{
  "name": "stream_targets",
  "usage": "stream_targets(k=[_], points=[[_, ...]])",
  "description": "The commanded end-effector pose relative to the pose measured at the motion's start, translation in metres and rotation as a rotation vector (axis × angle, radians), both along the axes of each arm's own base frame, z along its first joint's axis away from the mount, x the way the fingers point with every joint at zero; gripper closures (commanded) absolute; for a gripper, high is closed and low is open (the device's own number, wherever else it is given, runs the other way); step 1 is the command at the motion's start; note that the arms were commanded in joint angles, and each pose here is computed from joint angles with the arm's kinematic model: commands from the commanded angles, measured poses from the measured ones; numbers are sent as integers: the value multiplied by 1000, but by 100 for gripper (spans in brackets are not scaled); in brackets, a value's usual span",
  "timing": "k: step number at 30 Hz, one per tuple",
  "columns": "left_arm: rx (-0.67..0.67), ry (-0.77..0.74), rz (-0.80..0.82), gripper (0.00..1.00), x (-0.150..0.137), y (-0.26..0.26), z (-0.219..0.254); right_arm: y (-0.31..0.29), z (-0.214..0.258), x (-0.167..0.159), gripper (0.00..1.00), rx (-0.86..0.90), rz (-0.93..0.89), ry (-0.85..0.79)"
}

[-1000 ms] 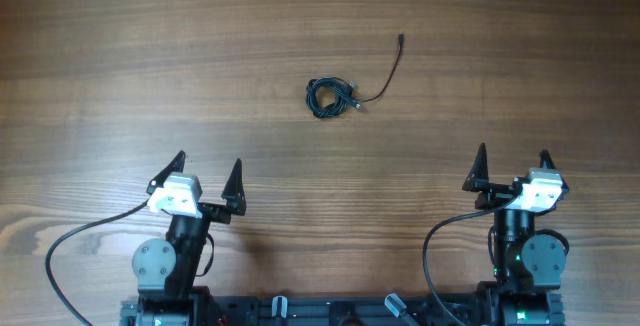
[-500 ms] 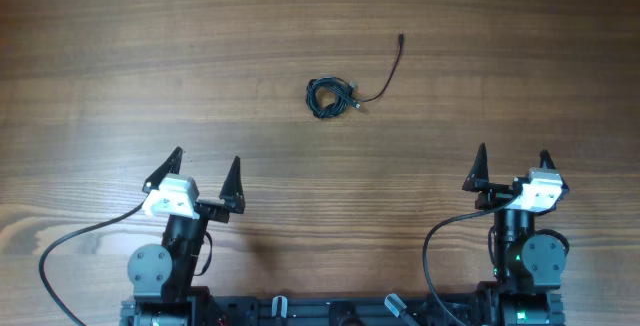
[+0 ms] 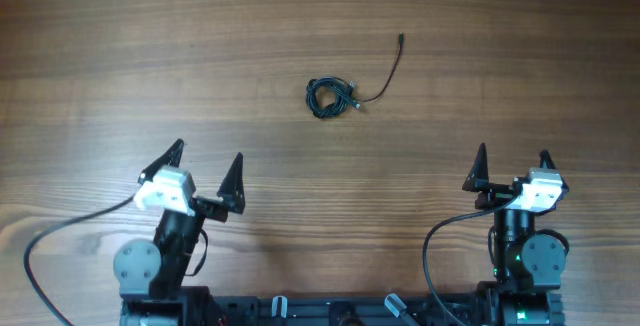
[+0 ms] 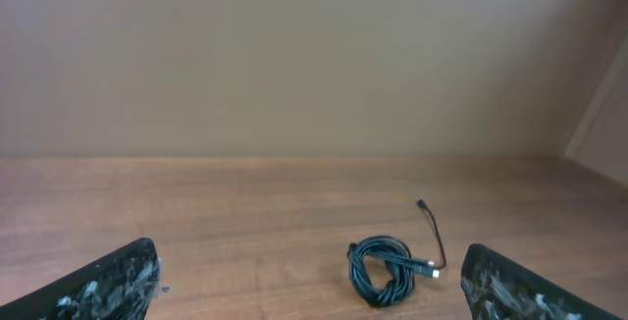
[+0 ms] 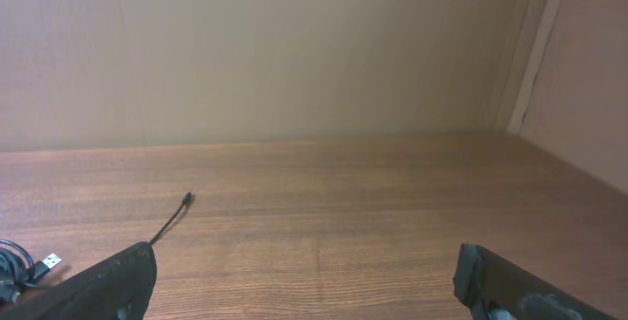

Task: Untangle cables
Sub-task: 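Move the left gripper forward toward the coiled black cable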

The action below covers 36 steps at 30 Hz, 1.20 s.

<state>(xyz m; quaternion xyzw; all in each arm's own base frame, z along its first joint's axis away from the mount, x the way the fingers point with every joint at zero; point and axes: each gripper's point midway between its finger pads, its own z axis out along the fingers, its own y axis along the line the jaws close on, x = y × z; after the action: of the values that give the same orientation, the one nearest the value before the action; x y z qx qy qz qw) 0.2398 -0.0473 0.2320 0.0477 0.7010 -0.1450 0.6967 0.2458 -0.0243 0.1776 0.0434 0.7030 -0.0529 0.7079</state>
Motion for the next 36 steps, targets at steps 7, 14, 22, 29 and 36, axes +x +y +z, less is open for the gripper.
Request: stream_targets(k=[7, 14, 22, 29, 36], points=[[-16, 128, -86, 0, 27, -14, 18, 3, 2, 0, 0, -12, 15, -9], [-78, 232, -150, 0, 43, -25, 13, 3, 2, 0, 0, -12, 15, -9], [-134, 286, -153, 0, 45, -27, 14, 3, 2, 0, 0, -12, 15, -9], [-139, 271, -239, 0, 38, -40, 25, 3, 2, 0, 0, -12, 15, -9], [-143, 270, -292, 0, 34, -48, 27, 3, 2, 0, 0, -12, 15, -9]])
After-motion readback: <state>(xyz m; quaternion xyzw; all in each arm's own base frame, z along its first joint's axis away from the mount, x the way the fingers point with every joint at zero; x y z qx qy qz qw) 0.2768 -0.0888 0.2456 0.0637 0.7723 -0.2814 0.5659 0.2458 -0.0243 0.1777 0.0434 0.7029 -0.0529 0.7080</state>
